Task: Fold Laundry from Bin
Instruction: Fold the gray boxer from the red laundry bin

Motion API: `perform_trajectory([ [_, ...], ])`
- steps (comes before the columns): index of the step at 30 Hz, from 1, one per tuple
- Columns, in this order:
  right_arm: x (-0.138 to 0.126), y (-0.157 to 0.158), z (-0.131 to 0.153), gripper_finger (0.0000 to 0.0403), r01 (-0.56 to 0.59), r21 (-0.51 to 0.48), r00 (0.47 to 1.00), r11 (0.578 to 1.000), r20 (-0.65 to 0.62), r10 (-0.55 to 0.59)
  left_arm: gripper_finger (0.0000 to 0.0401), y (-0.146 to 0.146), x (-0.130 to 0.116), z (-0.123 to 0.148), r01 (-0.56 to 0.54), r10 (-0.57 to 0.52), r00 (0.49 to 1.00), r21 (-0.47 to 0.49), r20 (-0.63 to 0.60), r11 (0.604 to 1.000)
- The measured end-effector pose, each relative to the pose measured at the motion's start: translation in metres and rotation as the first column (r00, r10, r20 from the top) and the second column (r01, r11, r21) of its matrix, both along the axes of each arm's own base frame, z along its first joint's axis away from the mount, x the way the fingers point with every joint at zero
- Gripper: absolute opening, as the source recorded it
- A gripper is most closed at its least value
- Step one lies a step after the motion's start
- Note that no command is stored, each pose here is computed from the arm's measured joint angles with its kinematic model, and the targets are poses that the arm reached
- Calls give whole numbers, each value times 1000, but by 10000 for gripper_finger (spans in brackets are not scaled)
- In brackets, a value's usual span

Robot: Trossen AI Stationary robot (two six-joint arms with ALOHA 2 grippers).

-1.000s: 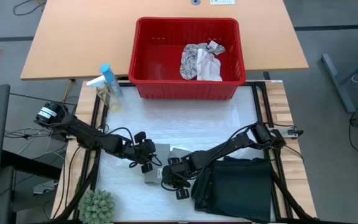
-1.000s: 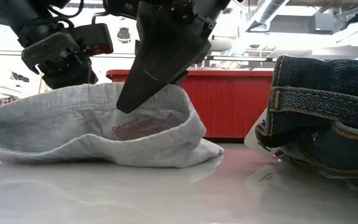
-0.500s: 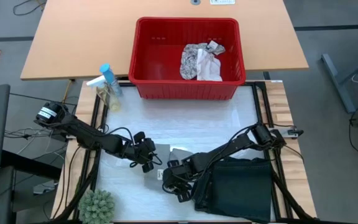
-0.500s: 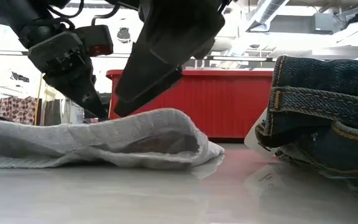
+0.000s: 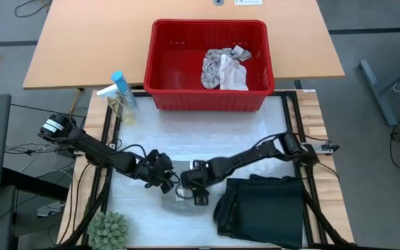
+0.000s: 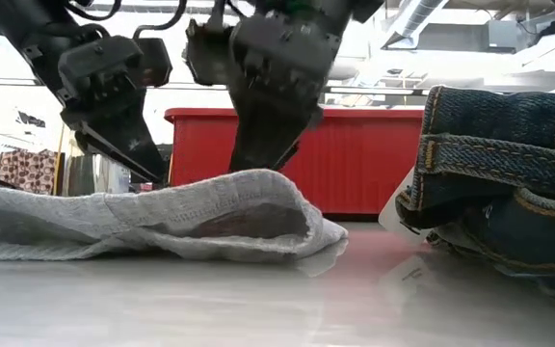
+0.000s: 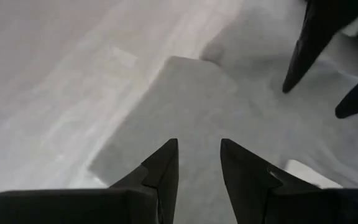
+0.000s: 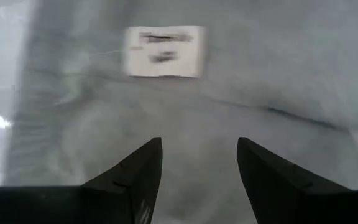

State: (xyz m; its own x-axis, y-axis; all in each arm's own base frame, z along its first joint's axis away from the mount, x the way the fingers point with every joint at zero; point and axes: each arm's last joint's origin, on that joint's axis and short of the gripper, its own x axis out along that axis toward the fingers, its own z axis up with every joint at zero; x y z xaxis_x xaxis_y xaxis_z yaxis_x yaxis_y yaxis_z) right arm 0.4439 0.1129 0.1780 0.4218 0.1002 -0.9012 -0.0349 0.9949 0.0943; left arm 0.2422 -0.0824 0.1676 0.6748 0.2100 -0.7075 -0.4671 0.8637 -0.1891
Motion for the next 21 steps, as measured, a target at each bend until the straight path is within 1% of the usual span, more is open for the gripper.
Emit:
perform_trajectory([
  [4, 0, -23, -2, 230, 74, -2, 996, 997, -57, -74, 107, 3, -3, -2, -52, 53, 998, 25, -24, 998],
  [10, 5, -46, -4, 230, 131, -14, 990, 991, -52, -132, 107, 4, -6, -4, -101, 101, 994, 9, -41, 995],
  [14, 7, -61, -4, 230, 187, -83, 981, 979, -31, -190, 107, 4, -6, -4, -101, 102, 994, 21, -43, 995],
  [16, 8, -72, -3, 230, 232, -137, 972, 963, -14, -236, 107, 5, -6, -4, -106, 107, 993, 30, -40, 994],
  [19, 8, -94, -3, 230, 297, -229, 953, 927, 8, -303, 107, 6, -6, -4, -115, 116, 993, 38, -36, 993],
  [21, 9, -109, -3, 230, 304, -254, 950, 918, 15, -311, 107, 7, -6, -4, -117, 119, 992, 36, -37, 992],
])
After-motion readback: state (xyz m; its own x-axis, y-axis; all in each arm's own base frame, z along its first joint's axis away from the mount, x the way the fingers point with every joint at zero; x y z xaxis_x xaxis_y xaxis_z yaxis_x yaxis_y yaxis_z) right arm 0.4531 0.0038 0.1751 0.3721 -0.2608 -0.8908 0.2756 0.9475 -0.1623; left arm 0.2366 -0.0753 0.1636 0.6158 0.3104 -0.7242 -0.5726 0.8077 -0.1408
